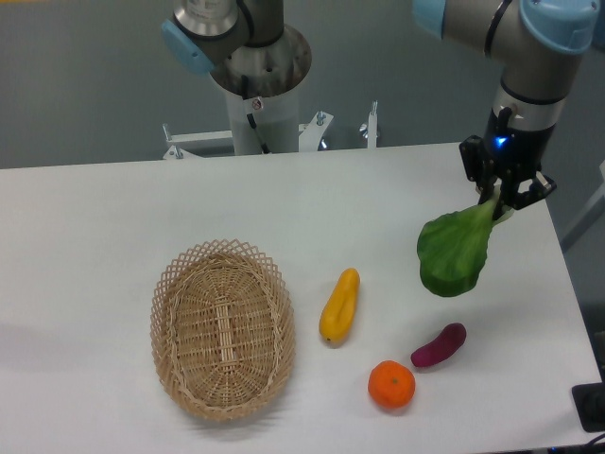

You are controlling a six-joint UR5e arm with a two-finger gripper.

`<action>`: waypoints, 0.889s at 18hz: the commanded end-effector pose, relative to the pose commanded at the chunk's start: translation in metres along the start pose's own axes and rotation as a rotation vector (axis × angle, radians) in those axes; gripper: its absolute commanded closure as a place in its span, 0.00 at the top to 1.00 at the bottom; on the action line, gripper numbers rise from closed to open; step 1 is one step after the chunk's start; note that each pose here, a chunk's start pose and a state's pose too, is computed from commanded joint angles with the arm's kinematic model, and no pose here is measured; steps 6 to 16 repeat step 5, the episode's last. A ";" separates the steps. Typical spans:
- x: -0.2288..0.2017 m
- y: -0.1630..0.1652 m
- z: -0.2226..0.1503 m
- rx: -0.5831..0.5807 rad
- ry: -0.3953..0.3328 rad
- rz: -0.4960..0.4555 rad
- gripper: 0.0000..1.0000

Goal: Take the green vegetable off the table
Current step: 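Lift the gripped bok choy up off the table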

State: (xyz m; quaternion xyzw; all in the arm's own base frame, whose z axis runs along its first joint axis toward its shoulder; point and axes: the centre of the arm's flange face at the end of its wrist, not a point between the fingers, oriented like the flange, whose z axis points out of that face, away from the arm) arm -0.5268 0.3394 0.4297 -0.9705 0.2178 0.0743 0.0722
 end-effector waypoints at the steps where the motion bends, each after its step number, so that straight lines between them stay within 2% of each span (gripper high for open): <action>1: 0.000 0.000 0.000 0.000 0.000 0.000 0.24; 16: 0.000 0.001 0.000 0.000 0.000 -0.001 0.24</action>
